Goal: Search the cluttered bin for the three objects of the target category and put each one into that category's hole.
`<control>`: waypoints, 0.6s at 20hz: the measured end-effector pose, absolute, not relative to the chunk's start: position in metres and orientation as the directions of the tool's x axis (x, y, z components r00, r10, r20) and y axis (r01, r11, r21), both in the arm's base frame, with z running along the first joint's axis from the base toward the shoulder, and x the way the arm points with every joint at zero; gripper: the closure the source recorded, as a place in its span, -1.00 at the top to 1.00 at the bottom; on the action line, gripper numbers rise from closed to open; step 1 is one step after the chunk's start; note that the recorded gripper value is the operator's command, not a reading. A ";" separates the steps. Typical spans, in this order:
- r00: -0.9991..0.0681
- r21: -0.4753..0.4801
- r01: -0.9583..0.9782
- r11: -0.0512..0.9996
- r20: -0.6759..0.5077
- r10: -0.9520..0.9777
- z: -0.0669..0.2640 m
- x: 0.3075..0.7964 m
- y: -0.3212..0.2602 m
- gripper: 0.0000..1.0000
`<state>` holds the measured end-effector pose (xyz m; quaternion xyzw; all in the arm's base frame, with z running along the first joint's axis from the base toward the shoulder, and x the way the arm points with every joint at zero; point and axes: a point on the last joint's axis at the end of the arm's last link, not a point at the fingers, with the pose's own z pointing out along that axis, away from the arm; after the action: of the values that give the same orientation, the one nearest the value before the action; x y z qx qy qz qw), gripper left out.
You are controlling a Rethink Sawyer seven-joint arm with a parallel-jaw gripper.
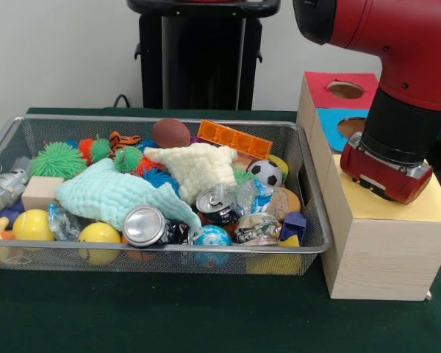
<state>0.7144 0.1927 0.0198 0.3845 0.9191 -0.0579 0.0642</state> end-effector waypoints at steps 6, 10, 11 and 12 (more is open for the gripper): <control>-0.701 -0.073 0.711 0.700 -0.164 0.694 0.028 0.713 0.199 -1.00; -0.700 -0.087 0.713 0.696 -0.145 0.699 0.043 0.712 0.201 -1.00; -0.699 -0.092 0.714 0.694 -0.139 0.701 0.048 0.712 0.200 -1.00; -0.698 -0.094 0.715 0.693 -0.136 0.703 0.051 0.712 0.200 -1.00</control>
<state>0.7117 0.2001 0.0513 0.3859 0.9188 -0.0697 0.0446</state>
